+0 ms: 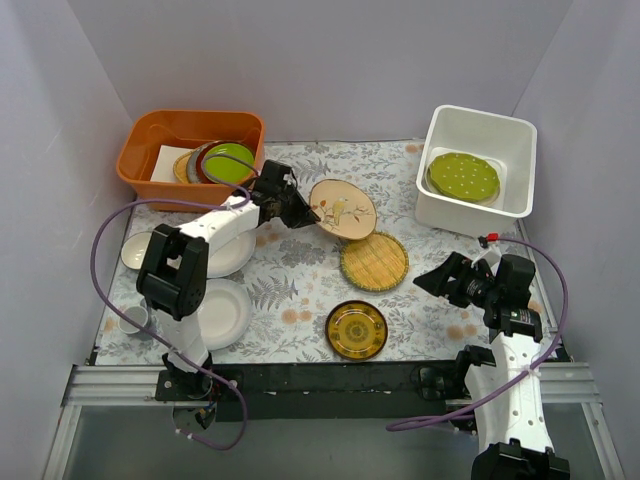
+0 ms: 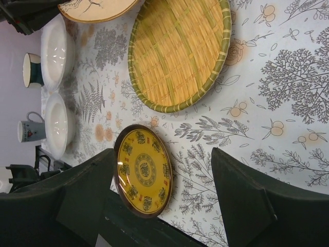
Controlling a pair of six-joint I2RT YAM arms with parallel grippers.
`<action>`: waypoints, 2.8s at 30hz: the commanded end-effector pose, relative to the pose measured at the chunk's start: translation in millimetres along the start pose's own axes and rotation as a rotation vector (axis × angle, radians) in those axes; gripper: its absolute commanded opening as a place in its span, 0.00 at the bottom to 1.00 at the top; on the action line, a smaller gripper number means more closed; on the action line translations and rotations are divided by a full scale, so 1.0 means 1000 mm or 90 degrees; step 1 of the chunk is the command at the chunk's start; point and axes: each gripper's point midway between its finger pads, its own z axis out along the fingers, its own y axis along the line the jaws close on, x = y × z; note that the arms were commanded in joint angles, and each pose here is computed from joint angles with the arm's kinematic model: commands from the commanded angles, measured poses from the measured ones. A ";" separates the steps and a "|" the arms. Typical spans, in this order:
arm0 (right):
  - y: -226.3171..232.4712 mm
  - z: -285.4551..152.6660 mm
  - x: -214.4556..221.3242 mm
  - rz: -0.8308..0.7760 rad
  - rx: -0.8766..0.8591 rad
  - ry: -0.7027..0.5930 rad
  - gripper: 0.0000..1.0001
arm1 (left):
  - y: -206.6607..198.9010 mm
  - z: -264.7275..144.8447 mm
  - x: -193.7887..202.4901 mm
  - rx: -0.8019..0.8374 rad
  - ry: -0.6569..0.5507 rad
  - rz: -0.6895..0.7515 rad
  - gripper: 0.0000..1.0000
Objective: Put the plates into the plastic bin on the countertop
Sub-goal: Pick up the plate at the center of the board, then place the plate in the plastic bin.
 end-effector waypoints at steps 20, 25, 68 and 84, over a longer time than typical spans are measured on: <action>0.029 0.010 0.002 0.032 -0.154 0.007 0.84 | -0.053 -0.102 0.082 0.221 0.051 0.026 0.00; 0.027 0.012 0.003 0.040 -0.156 0.007 0.84 | -0.057 -0.100 0.114 0.218 0.073 0.046 0.00; 0.004 0.022 0.038 0.104 -0.148 0.043 0.17 | -0.077 -0.146 0.209 0.278 0.178 0.075 0.00; 0.013 0.017 0.032 0.084 -0.157 0.032 0.01 | -0.057 -0.162 0.202 0.251 0.137 0.091 0.40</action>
